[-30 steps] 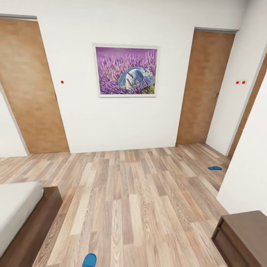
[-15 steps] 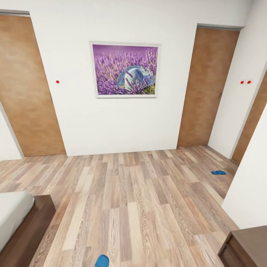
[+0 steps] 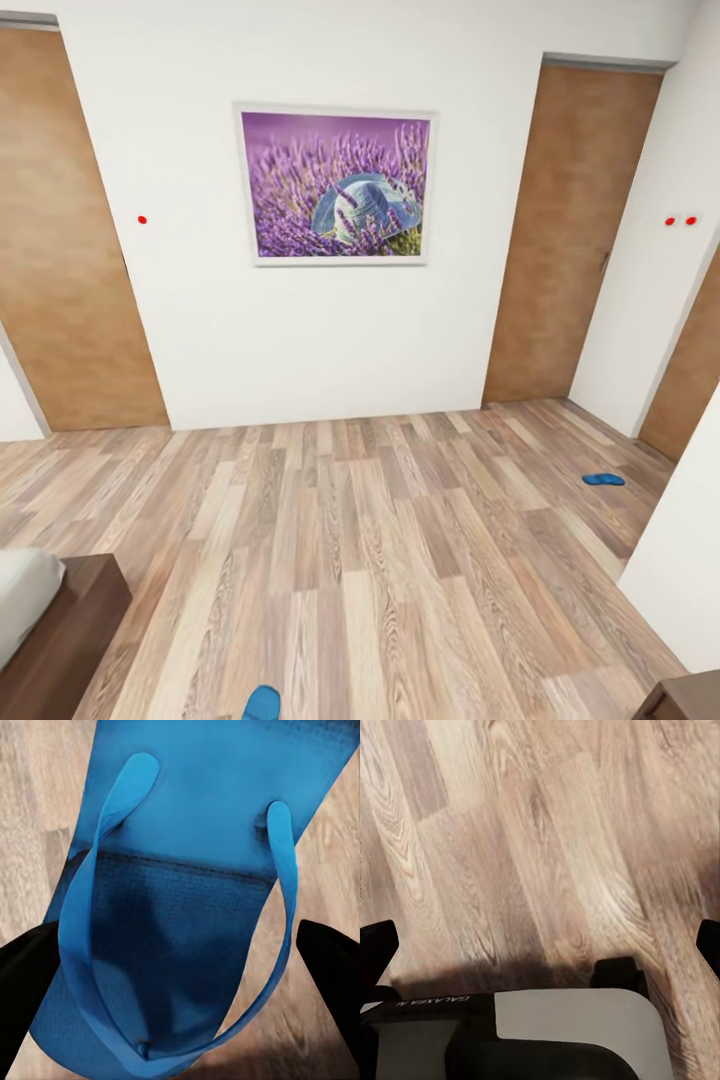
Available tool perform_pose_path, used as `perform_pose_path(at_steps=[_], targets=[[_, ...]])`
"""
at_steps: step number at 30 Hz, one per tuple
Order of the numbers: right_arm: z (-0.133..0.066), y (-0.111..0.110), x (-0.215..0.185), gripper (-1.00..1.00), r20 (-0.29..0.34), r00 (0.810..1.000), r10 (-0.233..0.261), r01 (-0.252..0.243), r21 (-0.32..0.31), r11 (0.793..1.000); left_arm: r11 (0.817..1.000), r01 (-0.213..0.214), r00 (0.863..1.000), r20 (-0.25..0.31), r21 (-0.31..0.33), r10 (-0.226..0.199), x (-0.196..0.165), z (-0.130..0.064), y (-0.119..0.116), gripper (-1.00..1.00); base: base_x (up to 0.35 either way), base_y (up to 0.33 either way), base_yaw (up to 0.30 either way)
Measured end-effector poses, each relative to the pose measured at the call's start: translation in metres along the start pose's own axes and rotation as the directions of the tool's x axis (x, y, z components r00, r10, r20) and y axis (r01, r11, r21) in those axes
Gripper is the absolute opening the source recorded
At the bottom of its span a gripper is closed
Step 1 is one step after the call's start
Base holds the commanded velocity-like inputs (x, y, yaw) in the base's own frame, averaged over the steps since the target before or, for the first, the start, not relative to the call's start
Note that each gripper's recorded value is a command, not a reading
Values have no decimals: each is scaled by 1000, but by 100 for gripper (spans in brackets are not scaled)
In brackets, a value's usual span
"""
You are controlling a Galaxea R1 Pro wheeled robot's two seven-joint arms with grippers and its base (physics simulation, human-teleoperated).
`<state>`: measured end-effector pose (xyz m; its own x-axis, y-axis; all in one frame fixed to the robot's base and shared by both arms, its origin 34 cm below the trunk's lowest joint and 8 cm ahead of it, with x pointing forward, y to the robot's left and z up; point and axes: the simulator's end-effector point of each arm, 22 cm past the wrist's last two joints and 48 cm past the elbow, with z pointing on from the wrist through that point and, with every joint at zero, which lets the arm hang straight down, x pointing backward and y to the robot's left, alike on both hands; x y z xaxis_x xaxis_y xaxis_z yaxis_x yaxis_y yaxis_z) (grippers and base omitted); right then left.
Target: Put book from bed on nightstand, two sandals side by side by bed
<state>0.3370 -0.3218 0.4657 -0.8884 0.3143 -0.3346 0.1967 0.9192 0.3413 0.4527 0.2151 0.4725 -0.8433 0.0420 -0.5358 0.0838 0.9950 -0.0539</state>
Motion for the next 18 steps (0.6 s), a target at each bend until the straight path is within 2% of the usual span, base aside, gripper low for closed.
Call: perform_pose_path(at_steps=[4,7,10,13,15,18], targets=[[0,0,0,100,0,1000,1,-1,0,1000,1000,9,1000,1,-17,-9,0,-1,16,-100,332,0,0],[0,0,0,100,0,1000,1,-1,0,1000,1000,10,1000,3,-6,-10,0,-1,17,-100,332,0,0],[0,0,0,100,0,1000,1,-1,0,1000,996,8,1000,4,89,-8,-1,-2,3,-100,332,0,0],[0,0,0,100,1,1000,2,-2,-1,1000,983,5,1000,27,182,-10,-12,-5,-5,-100,332,0,0],[0,0,0,100,1,1000,3,-3,-1,1000,981,5,999,32,192,-11,-14,-6,-6,-100,332,0,0],[0,0,-1,100,2,1000,2,-2,-1,1000,981,28,998,41,194,-36,-19,-6,-5,-100,332,0,0]])
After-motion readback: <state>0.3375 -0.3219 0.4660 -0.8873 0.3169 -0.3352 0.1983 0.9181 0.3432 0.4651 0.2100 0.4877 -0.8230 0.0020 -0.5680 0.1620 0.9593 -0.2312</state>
